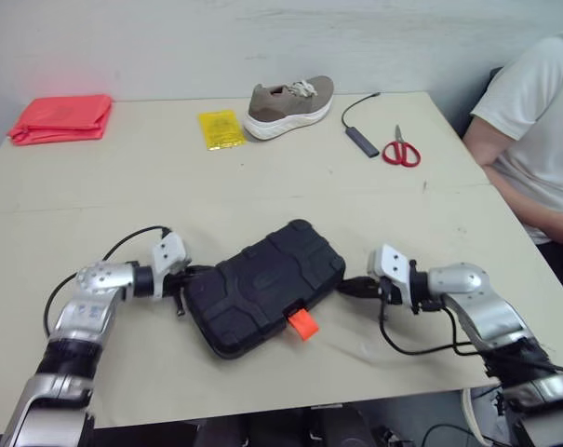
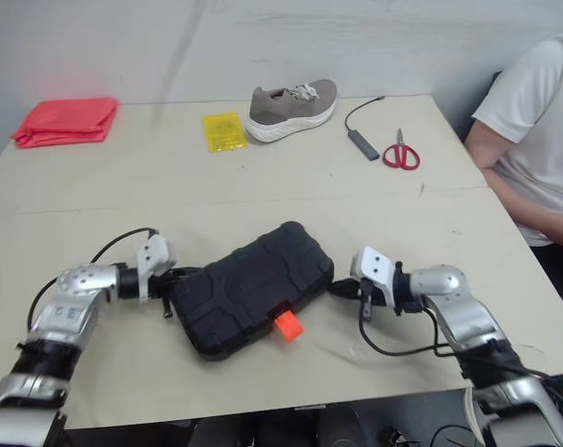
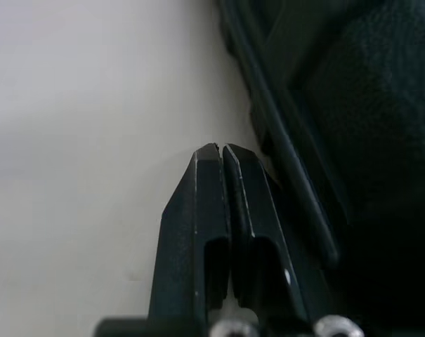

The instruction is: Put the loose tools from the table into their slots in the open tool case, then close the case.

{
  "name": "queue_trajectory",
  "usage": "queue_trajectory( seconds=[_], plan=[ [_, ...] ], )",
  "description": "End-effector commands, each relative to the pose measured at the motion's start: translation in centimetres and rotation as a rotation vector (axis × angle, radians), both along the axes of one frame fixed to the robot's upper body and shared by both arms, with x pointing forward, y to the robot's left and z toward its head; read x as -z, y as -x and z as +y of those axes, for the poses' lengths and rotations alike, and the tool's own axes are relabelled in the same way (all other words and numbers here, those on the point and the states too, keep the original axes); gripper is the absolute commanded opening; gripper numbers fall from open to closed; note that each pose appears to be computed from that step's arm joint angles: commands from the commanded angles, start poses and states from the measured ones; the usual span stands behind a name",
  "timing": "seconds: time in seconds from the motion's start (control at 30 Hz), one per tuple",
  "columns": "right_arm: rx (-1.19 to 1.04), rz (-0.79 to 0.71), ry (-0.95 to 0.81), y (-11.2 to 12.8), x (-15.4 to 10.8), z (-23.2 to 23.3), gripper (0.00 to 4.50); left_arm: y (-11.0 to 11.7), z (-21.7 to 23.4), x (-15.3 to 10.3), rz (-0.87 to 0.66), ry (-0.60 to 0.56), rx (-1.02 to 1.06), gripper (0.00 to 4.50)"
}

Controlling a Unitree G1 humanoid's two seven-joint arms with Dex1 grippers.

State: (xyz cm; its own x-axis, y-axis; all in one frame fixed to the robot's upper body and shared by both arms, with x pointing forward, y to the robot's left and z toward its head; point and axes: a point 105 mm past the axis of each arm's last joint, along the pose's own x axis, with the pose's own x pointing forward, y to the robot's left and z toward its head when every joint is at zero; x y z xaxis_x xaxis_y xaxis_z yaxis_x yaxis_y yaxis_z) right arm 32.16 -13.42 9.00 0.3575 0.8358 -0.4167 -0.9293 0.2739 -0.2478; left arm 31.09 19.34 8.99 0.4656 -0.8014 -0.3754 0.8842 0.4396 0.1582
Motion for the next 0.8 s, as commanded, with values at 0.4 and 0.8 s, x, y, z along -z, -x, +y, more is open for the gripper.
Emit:
queue_trajectory(
  seconds=[0.4, 0.8],
  plan=[
    [0.116, -0.192, -0.127, -4.2, -2.8, -0.1, 0.0, 4.6, 1.8, -3.4, -0.122, 0.244, -0.334, 0.06],
    [0.079, -0.2, -0.295, 2.0, -8.4, -2.7, 0.0, 3.8, -4.6, -9.5, -0.27, 0.258, 0.055, 0.06]
  ],
)
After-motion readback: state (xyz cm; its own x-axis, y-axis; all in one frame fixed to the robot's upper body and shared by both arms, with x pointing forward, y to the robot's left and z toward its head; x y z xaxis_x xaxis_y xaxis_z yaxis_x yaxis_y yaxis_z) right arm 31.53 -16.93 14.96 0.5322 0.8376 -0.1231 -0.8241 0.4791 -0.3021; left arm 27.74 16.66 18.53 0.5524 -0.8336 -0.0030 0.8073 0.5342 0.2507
